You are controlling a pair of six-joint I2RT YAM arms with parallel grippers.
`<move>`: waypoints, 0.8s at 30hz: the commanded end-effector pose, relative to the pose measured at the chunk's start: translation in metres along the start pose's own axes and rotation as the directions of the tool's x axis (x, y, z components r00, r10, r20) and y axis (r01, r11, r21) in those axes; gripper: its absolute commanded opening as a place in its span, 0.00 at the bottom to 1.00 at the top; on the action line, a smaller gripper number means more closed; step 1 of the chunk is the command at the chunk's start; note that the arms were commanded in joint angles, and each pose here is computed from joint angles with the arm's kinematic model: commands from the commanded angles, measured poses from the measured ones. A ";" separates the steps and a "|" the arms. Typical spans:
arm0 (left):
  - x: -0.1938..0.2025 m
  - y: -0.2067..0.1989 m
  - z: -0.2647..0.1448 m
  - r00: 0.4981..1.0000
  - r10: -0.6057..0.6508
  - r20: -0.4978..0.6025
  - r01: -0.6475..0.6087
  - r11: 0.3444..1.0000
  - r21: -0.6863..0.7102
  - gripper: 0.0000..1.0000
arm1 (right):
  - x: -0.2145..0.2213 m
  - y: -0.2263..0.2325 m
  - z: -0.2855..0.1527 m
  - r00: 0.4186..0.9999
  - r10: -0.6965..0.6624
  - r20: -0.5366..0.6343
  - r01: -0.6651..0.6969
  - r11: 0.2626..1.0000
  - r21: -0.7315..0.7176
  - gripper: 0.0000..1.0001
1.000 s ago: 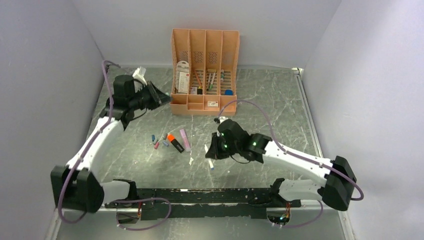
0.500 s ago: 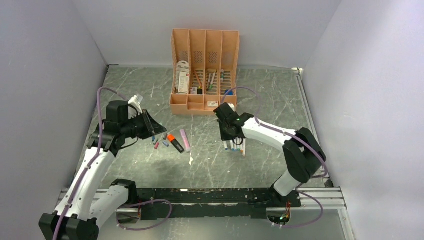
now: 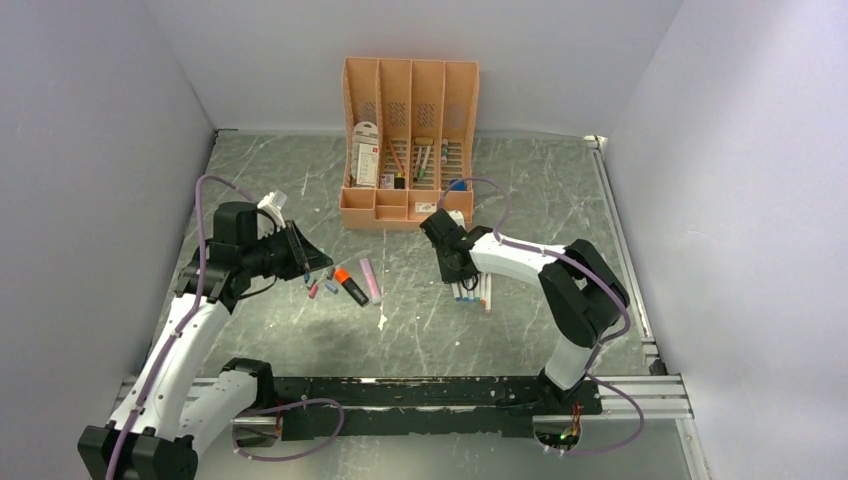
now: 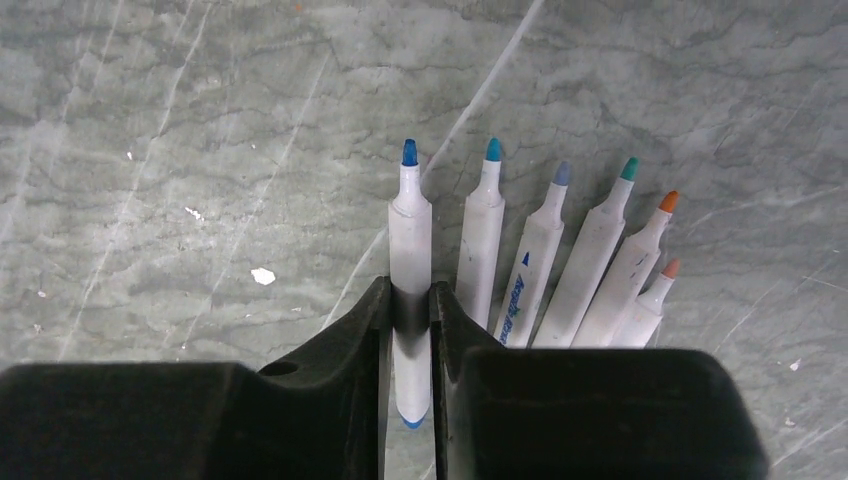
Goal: Open the pen caps
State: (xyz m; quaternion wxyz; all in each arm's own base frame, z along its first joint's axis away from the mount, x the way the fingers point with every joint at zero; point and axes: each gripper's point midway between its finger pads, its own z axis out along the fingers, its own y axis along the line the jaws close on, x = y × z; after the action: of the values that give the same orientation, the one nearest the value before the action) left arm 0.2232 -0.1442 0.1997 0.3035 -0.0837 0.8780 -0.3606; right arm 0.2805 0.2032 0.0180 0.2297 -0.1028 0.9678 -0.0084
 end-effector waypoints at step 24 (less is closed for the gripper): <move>0.022 0.079 0.028 0.989 -0.046 -0.139 -0.001 0.947 -0.320 0.16 | -0.048 0.003 -0.077 0.982 0.065 0.177 -0.042 0.990 -0.132 0.43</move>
State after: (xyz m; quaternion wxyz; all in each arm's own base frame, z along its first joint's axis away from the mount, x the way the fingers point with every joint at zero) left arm 0.2315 -0.1249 0.1420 0.2344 -0.1120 0.9265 -0.2721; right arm 0.2873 0.2055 0.0749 0.2861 -0.0917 0.9534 0.0270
